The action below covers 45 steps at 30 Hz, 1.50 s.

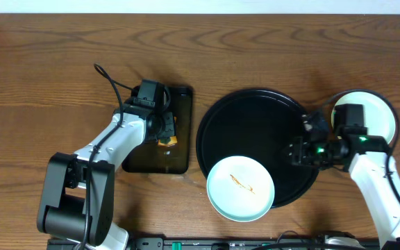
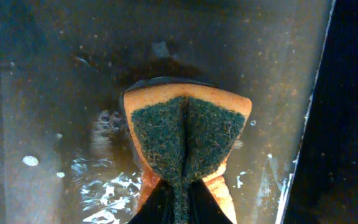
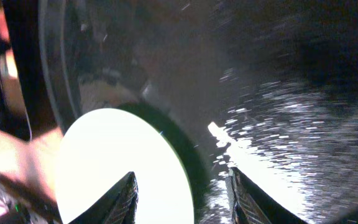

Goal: Clean dirty plates on tray and stack at the side
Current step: 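Reach the right gripper to the remaining pale green plate rim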

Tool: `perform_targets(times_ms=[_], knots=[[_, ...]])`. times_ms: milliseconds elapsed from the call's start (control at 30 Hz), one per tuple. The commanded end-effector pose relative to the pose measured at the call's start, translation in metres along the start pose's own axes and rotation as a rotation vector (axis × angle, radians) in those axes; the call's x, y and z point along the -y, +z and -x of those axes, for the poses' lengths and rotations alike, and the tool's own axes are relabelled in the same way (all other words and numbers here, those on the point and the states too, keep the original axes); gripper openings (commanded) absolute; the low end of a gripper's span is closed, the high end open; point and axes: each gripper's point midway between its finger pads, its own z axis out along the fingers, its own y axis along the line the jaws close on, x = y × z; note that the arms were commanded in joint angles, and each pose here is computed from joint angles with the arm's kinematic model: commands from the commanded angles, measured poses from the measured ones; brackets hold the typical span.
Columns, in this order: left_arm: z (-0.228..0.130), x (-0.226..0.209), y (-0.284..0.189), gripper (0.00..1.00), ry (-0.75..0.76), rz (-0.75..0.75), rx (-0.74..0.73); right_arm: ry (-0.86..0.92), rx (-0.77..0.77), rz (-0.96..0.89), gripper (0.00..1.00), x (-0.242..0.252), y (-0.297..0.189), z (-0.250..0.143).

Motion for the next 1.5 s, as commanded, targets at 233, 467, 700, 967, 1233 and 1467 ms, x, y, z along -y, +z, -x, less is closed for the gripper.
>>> perform_targets(times_ms=[233, 467, 700, 967, 1233, 1467], knots=[[0.022, 0.022, -0.026, 0.08, 0.008, -0.099, 0.073, -0.071, -0.127, -0.046, 0.46, -0.007, 0.026, -0.042], [0.028, 0.024, -0.039, 0.08, 0.013, -0.109, 0.113, -0.02, -0.19, -0.063, 0.45, 0.006, 0.038, -0.069], [-0.017, 0.006, -0.006, 0.08, -0.005, -0.064, -0.015, 0.028, -0.234, -0.064, 0.43, 0.014, 0.046, -0.09], [-0.022, 0.003, 0.004, 0.08, -0.006, -0.063, -0.02, 0.027, -0.225, -0.037, 0.36, 0.011, 0.048, -0.089], [0.027, 0.026, -0.046, 0.07, 0.021, -0.131, 0.164, 0.069, -0.233, -0.033, 0.36, 0.009, 0.048, -0.091], [0.03, 0.028, -0.058, 0.07, 0.025, -0.141, 0.194, 0.101, -0.237, -0.023, 0.35, 0.007, 0.048, -0.092]])
